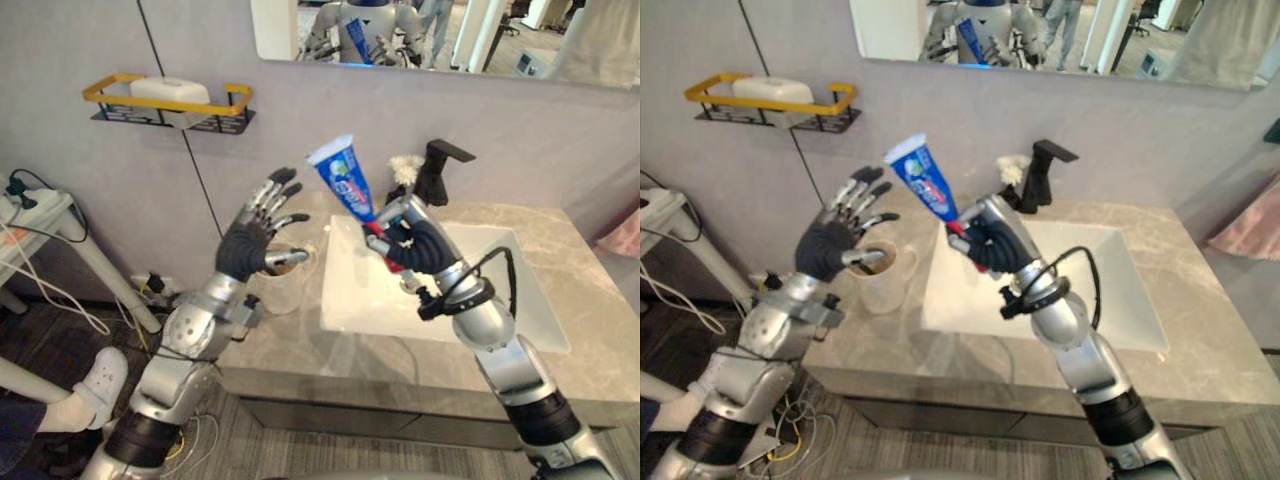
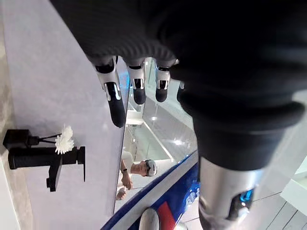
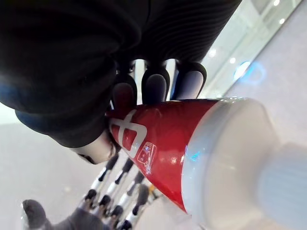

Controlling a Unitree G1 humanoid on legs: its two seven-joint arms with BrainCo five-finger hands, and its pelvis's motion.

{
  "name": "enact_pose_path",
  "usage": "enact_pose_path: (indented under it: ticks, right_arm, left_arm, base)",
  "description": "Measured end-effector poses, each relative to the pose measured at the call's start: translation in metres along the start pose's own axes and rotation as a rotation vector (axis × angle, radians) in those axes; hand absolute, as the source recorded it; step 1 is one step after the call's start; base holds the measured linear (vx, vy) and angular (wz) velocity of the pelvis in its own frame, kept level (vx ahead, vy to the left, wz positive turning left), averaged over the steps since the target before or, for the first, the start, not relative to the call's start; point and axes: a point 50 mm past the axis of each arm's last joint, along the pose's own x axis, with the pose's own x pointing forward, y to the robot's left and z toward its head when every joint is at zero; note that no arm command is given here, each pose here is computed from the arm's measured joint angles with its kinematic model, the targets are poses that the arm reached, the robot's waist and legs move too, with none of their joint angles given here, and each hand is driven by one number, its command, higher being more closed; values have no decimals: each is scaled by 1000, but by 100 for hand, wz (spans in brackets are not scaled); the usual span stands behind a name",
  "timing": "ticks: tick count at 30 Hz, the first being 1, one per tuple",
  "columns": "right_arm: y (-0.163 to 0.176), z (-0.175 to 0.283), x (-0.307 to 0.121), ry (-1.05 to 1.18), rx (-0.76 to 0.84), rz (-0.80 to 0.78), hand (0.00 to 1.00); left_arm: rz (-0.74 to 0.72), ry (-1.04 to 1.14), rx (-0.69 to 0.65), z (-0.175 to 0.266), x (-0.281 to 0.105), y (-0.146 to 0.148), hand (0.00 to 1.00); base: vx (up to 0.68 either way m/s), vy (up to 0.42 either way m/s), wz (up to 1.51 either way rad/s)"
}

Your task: Organize washtable

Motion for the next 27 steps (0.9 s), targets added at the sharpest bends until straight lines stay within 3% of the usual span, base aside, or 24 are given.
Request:
enact_pose_path:
  ticks: [13,25,26,27]
  right_arm:
    - [11,7,10,-50,20,62,100]
    - [25,-3,2,2,31,169,100]
    - [26,-4,0,10,32,179,100]
    - [28,-6,-3,20,35,192,100]
  left_arm:
    - [-79,8,-57,-4,23,-11,0]
    - [-66,28,-51,-7,24,-6,0]
    - [-64,27,-50,-7,24,-5,100]
    - [-65,23,-55,-6,25,-5,100]
  base:
    - [0,4,-2]
    - [-18,1,-2]
    - [0,0,0]
    - [0,0,0]
